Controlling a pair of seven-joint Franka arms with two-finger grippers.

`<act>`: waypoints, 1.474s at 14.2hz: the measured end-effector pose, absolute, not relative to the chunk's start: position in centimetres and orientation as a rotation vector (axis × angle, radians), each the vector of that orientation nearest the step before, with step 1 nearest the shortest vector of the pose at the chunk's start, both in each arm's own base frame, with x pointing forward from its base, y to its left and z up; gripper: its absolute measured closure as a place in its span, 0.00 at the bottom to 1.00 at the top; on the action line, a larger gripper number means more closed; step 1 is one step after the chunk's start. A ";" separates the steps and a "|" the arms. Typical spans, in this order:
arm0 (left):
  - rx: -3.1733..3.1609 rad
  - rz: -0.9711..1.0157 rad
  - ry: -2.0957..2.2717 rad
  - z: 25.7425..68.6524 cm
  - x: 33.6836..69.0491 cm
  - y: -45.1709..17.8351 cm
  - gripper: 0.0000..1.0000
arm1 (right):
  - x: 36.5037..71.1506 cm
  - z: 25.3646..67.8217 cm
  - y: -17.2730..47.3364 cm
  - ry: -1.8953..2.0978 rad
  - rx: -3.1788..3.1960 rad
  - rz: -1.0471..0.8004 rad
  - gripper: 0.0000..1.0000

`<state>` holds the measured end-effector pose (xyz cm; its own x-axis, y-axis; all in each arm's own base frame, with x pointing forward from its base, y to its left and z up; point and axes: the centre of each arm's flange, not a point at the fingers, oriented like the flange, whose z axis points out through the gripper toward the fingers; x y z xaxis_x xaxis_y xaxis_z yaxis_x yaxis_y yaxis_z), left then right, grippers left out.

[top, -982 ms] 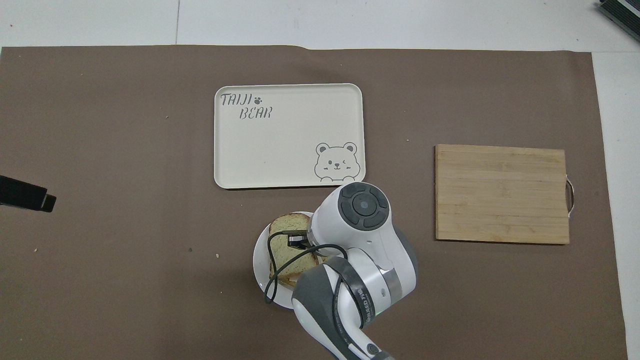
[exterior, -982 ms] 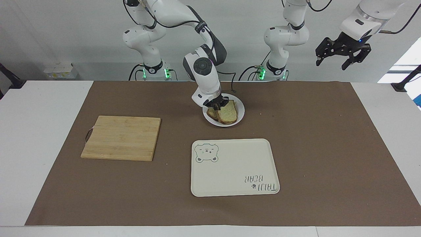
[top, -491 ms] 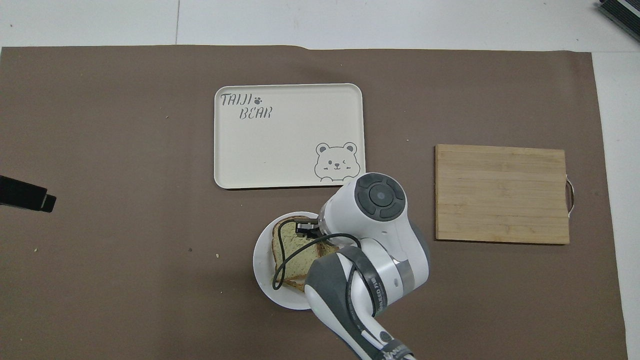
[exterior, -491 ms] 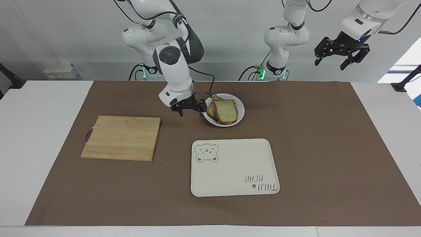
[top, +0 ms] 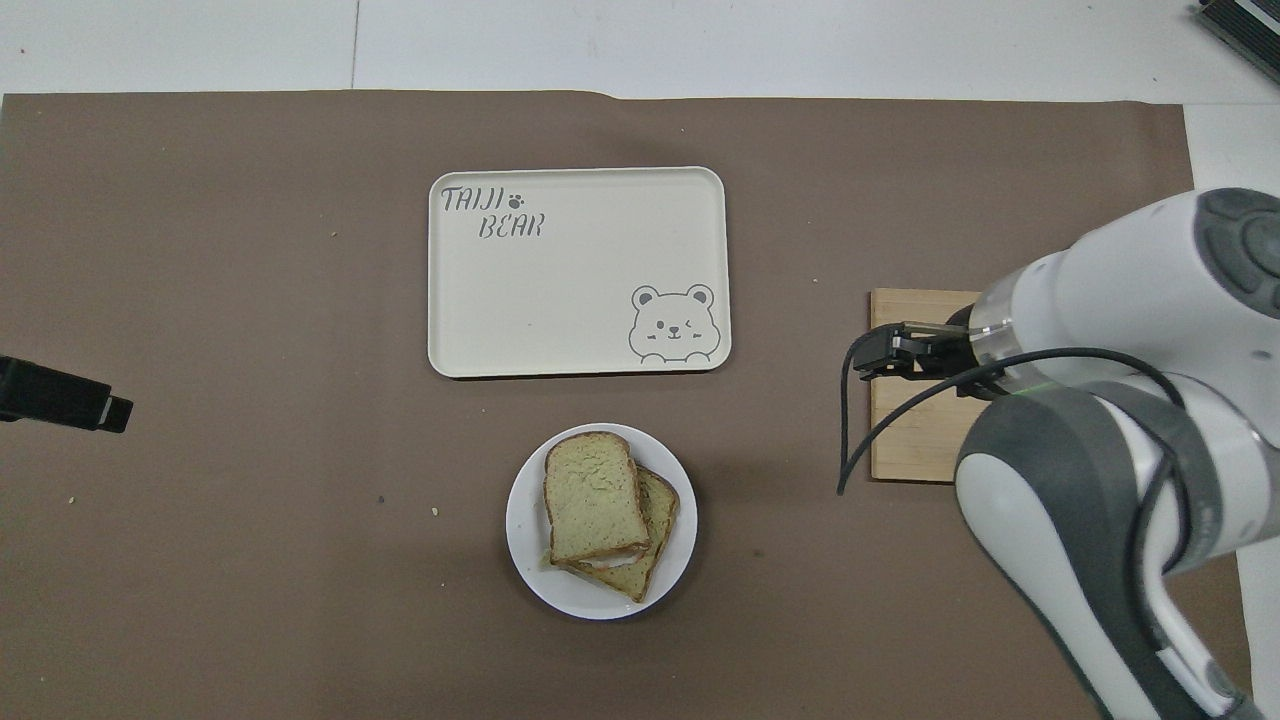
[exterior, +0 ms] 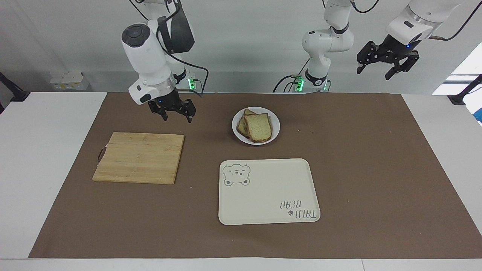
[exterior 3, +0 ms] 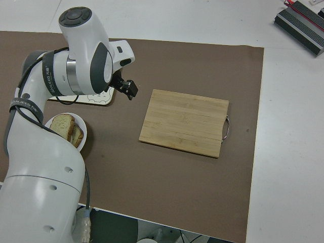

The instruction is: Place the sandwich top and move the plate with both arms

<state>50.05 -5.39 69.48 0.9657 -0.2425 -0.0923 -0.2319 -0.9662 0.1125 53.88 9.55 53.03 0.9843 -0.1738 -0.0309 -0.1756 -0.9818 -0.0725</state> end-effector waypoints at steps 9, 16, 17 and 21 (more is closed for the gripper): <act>2.892 -0.149 -0.353 67.3 50.0 -6.4 0.00 | 53.1 63.8 1.6 0.207 -3.149 -0.065 0.00; 2.660 -0.182 -0.202 53.7 49.3 -8.7 0.00 | 52.6 64.8 1.4 0.178 -3.155 -0.031 0.00; 2.623 -0.192 -0.193 52.0 48.9 -8.9 0.00 | 52.6 64.8 1.5 0.172 -3.152 -0.029 0.00; 2.509 -0.168 -0.114 47.1 47.3 -10.6 0.00 | 52.1 64.9 1.1 0.125 -3.152 0.038 0.00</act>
<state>47.25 -10.57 47.08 0.9882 -0.1206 -0.0944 -0.0423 -0.8075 0.5884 52.10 1.14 64.89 0.9966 -0.0792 -0.0236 -0.0789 -0.9968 0.0144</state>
